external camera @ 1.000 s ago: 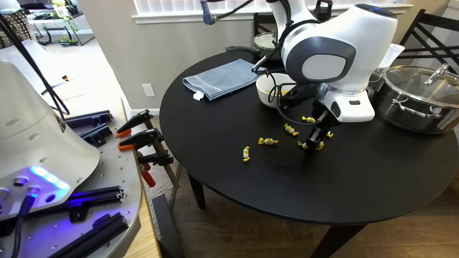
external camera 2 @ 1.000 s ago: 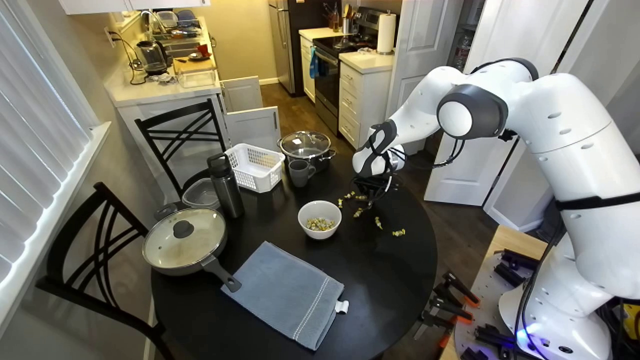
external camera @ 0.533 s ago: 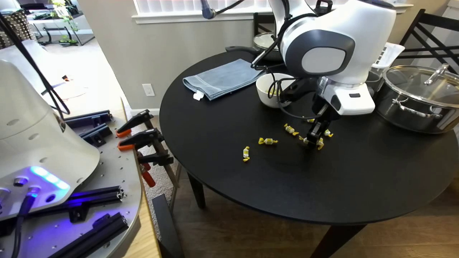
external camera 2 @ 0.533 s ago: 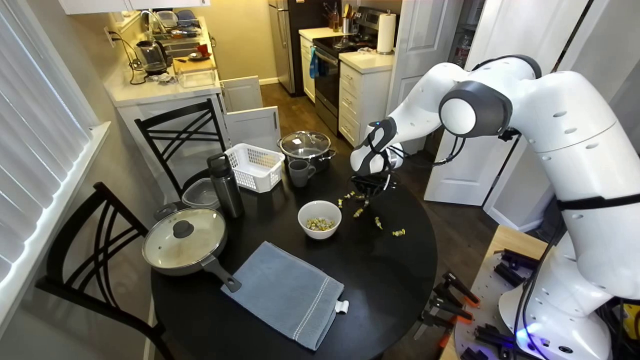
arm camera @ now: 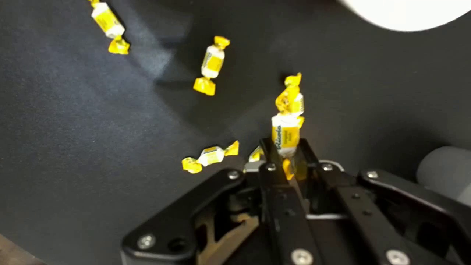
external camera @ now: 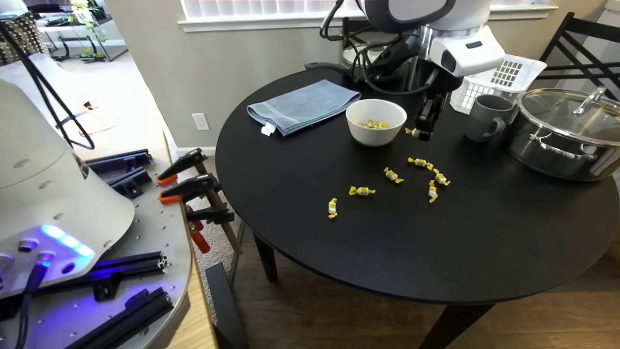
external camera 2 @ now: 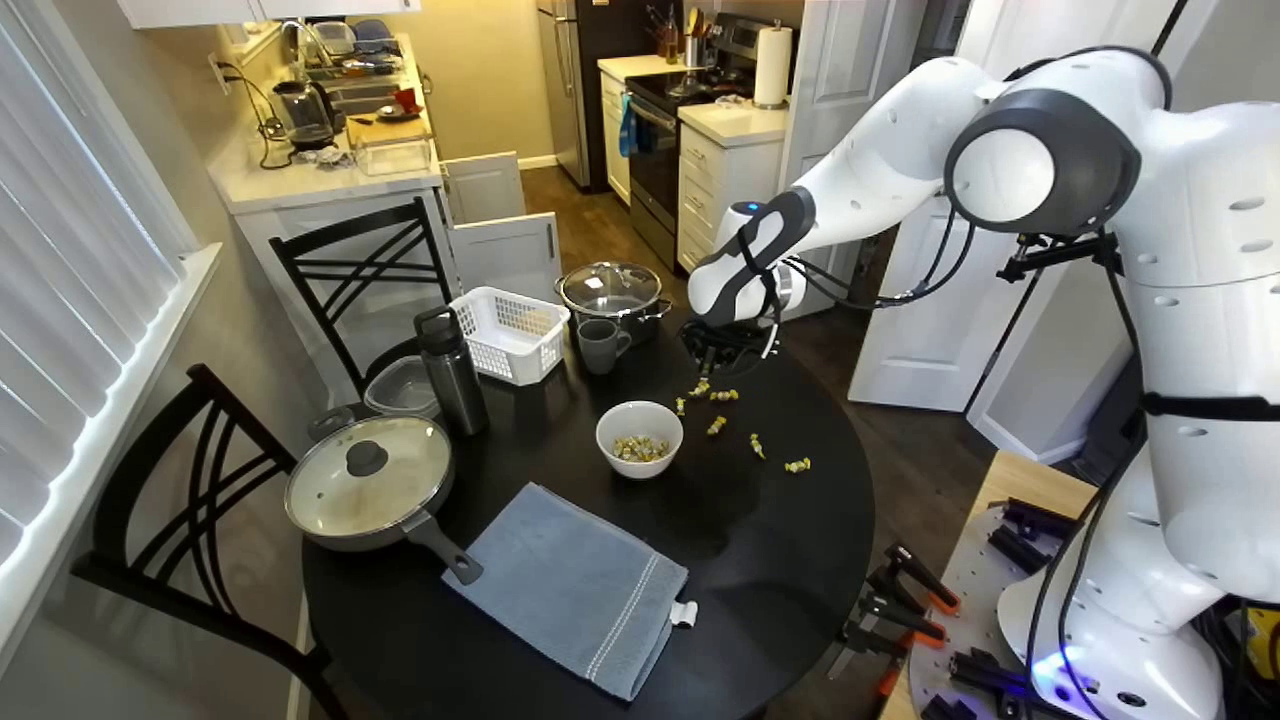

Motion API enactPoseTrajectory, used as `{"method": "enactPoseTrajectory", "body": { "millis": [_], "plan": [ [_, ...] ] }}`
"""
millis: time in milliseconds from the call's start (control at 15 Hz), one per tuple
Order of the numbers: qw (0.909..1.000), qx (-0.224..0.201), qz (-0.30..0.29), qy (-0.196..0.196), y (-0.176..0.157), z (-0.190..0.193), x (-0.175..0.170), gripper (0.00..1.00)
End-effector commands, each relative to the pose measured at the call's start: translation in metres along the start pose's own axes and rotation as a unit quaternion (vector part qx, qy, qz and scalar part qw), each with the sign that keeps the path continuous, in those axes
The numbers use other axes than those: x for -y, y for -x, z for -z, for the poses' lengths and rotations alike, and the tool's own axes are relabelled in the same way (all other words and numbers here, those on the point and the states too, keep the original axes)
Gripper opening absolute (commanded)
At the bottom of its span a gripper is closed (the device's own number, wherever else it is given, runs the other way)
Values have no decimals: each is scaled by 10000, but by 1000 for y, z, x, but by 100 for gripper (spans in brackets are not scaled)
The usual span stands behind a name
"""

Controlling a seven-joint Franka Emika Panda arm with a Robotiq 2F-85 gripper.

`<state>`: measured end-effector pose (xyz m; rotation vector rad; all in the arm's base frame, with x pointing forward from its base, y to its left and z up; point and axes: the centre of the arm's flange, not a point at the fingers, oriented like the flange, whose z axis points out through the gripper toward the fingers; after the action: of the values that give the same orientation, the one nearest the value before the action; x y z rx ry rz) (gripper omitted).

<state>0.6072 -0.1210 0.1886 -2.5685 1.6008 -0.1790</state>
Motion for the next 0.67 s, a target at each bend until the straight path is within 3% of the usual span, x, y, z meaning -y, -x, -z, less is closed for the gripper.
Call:
{"method": "enactPoseTrajectory", "body": {
  "millis": [0, 400, 533, 600],
  "plan": [
    [9986, 80, 419, -301, 42, 23, 8, 4],
    [9907, -154, 921, -988, 89, 36, 29, 4],
    [9887, -142, 1072, -1041, 98, 36, 31, 41],
    [9879, -100, 1124, -1060, 101, 36, 30, 47]
  ]
}}
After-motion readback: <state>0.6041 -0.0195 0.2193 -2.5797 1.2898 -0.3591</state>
